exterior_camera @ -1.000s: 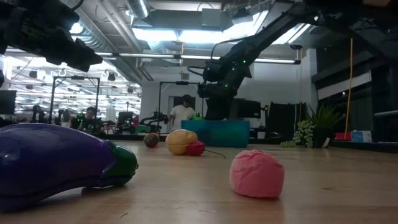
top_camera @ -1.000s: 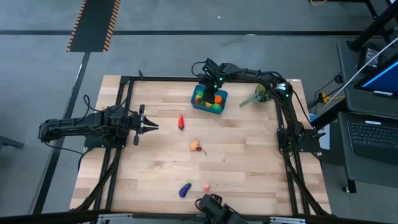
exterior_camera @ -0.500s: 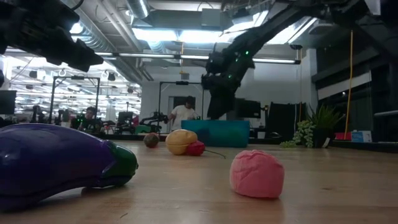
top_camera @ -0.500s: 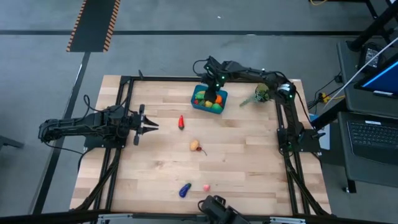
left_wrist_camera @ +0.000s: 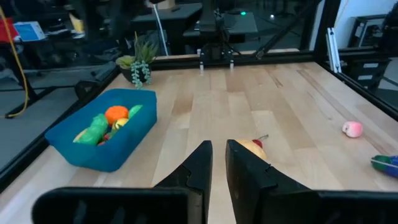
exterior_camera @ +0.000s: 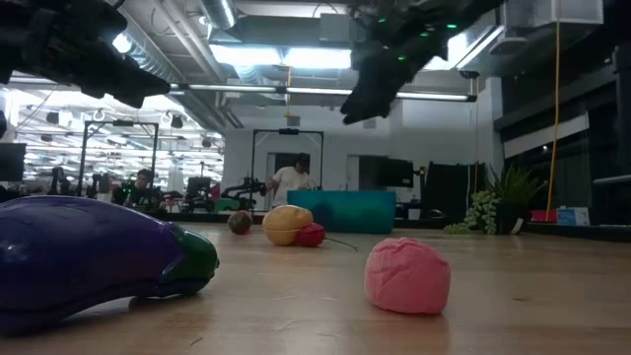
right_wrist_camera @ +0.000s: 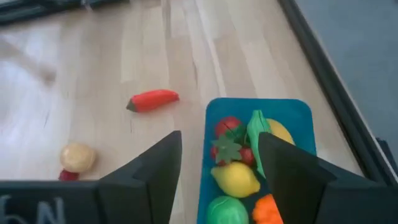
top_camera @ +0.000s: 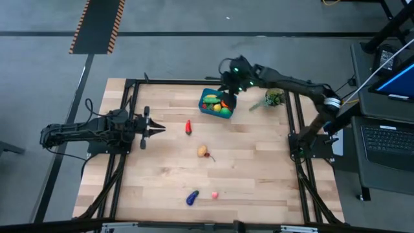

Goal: Pick and placing Produce into tupperware
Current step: Put the red chili pepper into the blue bin

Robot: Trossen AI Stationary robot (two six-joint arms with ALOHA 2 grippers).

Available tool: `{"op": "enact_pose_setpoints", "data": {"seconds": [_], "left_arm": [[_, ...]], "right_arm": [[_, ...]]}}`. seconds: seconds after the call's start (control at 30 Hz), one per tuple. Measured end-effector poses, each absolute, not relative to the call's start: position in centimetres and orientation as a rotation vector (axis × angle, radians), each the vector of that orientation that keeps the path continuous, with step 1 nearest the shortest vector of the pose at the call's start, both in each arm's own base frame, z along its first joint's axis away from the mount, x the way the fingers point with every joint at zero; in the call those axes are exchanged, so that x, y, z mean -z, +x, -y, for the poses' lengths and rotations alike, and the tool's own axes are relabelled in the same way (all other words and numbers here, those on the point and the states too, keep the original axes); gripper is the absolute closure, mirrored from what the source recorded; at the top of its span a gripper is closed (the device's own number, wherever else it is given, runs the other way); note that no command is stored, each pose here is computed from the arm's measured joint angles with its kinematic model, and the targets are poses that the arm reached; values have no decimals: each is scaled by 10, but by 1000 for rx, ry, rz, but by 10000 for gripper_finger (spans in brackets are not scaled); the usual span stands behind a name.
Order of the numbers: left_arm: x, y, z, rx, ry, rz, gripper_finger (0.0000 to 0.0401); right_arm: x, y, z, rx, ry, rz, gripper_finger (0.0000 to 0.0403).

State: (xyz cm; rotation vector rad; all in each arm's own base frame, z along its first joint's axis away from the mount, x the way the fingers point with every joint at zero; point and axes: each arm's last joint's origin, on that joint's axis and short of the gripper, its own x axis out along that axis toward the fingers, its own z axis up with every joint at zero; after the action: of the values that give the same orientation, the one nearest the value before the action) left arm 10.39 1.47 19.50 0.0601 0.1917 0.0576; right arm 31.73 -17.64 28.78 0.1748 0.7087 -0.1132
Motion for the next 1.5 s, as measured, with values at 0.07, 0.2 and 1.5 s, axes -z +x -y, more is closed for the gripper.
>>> {"op": "enact_pose_setpoints", "data": {"seconds": [0.07,0.2,1.5], "left_arm": [[-196,104,-15,-70,57,-186,366],[-196,104,-15,-73,57,-186,373],[-224,162,-32,-286,51,-415,166]], "right_arm": [[-283,307,164,120,166,-650,187],[-271,290,138,102,180,-572,187],[-246,278,91,5,219,-556,187]]}}
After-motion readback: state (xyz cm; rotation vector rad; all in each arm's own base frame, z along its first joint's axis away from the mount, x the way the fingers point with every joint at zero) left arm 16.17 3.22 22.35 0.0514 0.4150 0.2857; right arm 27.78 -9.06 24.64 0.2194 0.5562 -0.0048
